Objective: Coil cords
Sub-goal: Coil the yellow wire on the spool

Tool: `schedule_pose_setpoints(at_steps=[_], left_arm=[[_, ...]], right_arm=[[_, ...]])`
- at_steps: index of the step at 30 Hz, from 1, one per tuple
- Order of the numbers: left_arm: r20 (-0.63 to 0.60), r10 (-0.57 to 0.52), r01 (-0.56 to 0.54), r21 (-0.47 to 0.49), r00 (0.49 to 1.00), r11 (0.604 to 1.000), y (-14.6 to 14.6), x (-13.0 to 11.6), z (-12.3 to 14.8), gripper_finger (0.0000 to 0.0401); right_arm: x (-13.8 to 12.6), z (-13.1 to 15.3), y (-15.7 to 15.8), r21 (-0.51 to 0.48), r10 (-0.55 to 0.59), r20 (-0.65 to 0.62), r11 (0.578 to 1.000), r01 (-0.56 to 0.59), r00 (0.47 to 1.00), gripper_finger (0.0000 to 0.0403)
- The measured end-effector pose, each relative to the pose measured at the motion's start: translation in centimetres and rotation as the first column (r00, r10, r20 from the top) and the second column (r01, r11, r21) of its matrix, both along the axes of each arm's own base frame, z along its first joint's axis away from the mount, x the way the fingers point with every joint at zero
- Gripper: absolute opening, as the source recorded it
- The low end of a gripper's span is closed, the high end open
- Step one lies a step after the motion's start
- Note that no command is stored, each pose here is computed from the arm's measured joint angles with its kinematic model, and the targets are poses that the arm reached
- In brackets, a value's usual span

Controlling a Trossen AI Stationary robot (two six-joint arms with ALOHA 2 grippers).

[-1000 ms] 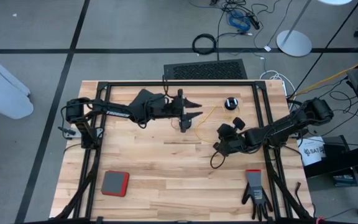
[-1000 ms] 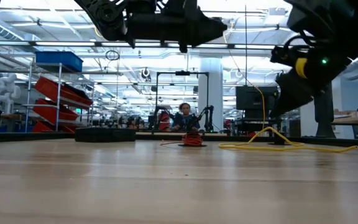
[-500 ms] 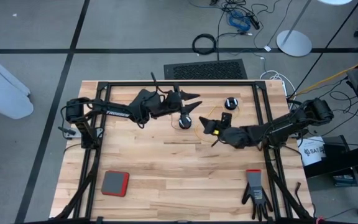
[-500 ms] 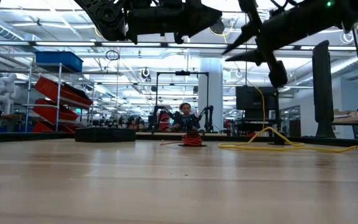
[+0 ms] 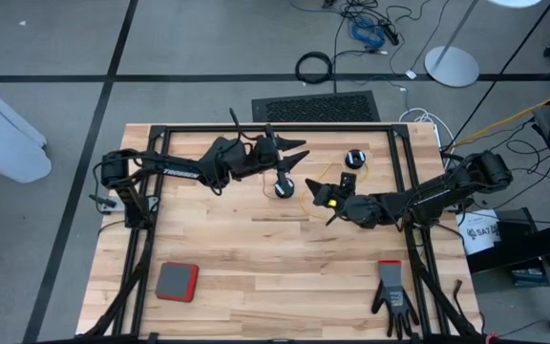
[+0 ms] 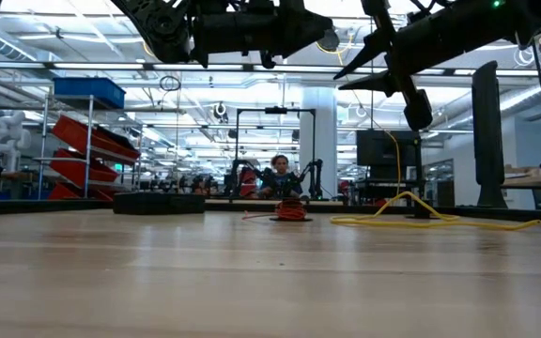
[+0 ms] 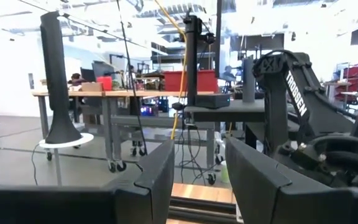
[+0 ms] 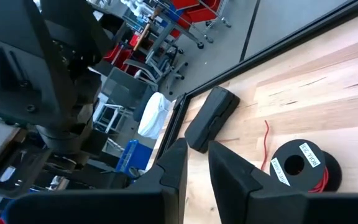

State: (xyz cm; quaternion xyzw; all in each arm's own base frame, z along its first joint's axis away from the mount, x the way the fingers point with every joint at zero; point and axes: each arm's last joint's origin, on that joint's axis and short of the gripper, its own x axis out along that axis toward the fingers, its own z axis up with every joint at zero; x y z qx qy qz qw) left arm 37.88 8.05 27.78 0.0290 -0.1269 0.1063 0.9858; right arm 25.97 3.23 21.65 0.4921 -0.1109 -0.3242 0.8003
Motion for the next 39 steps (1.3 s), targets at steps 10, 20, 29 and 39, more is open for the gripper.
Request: schedule_pose_setpoints(at_steps=[10, 20, 29, 39], left_arm=[[0.002, -0.039, 0.039, -0.039, 0.999, 0.998, 0.0, 0.2, -0.4, 0.0151], [-0.125, -0.026, 0.013, -0.104, 0.992, 0.994, 0.3, 0.5, -1.9, 0.015], [-0.242, -0.025, -0.013, -0.156, 0.97, 0.988, 0.8, 1.5, -5.1, 0.015], [-0.505, -0.143, 0.078, -0.148, 0.851, 0.986, -0.1, 1.3, -7.9, 0.015]], right_arm=[[0.0, 0.0, 0.0, -0.001, 0.0, -0.003, 1.0, 0.0, 1.0, 0.0055], [0.0, 0.0, 0.0, -0.001, 0.0, -0.004, 1.0, 0.0, 1.0, 0.0055], [0.0, -0.1, 0.0, -0.002, 0.0, -0.006, 1.0, 0.0, 1.0, 0.0055], [0.0, -0.1, 0.0, -0.002, 0.0, -0.009, 1.0, 0.0, 1.0, 0.0055]])
